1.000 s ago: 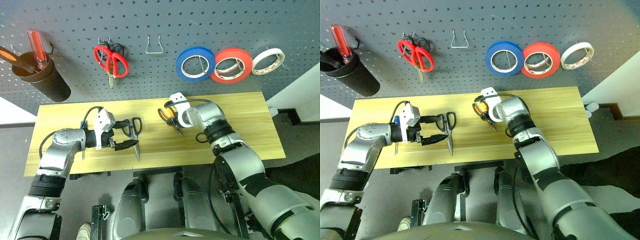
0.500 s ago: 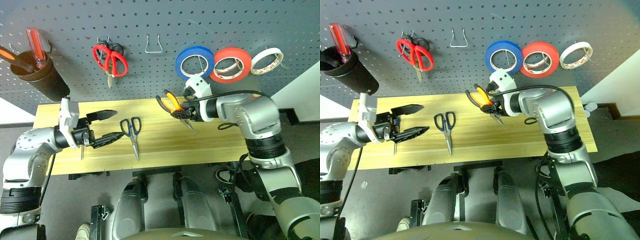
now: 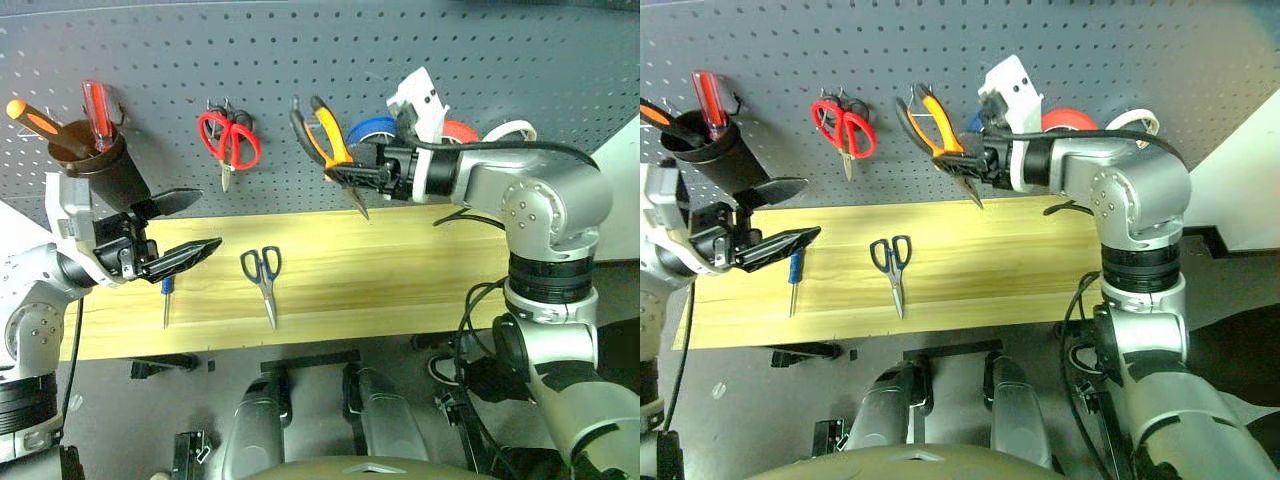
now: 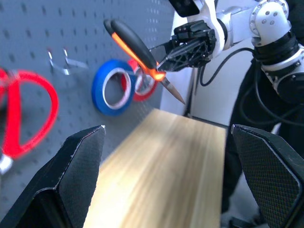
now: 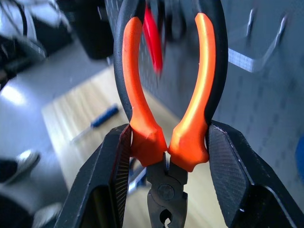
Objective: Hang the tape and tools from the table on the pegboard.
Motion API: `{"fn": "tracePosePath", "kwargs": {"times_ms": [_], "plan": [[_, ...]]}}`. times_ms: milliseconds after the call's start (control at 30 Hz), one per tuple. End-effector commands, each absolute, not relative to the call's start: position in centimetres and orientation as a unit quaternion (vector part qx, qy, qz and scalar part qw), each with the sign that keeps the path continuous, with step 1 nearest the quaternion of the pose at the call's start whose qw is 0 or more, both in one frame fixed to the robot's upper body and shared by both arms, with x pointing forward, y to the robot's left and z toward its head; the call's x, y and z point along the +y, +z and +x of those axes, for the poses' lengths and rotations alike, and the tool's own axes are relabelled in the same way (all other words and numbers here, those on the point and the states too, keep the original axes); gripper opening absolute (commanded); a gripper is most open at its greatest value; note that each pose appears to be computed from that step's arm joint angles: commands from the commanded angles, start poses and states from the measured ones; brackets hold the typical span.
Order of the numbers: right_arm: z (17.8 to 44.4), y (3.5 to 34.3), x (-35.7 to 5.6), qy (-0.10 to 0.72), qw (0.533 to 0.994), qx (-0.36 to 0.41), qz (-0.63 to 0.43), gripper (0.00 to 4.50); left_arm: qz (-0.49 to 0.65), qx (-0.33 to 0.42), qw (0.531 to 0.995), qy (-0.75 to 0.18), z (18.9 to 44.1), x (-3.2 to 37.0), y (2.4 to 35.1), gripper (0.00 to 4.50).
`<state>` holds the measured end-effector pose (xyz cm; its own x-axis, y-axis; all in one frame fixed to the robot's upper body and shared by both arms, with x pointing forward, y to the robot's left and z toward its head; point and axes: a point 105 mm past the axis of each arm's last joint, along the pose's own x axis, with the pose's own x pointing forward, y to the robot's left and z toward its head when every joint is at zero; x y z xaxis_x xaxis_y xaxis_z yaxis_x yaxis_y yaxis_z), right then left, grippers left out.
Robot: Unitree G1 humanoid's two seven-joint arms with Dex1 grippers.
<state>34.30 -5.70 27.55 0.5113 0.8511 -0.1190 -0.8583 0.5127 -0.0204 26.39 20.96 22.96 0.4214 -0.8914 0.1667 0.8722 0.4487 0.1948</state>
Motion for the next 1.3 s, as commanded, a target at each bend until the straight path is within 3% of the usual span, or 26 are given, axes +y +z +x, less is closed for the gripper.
{"fn": "tracePosePath", "kwargs": {"times_ms": [33,200,467,700,967,1300], "plan": [[34.5,31.4,-5.5,0.479,0.876,-0.040,-0.026,2.02,0.067,-0.170,0.844,-0.505,26.0,21.7,25.1,4.50],[35.5,33.0,-4.0,0.463,0.883,-0.081,-0.008,2.02,0.084,-0.215,0.853,-0.468,26.9,22.5,26.4,4.50],[39.3,34.2,-1.3,0.396,0.912,-0.097,0.044,2.02,0.091,-0.214,0.867,-0.440,28.3,23.0,25.3,4.50],[42.1,33.7,-0.5,0.338,0.934,-0.107,0.033,2.02,0.094,-0.202,0.873,-0.435,28.5,22.7,24.2,4.50],[43.4,32.8,-0.1,0.303,0.946,-0.115,0.018,2.02,0.099,-0.193,0.875,-0.432,28.5,22.7,23.8,4.50],[44.4,28.8,-0.5,0.280,0.958,-0.060,-0.022,2.02,0.109,-0.178,0.878,-0.431,28.5,22.7,23.0,4.50]]}}
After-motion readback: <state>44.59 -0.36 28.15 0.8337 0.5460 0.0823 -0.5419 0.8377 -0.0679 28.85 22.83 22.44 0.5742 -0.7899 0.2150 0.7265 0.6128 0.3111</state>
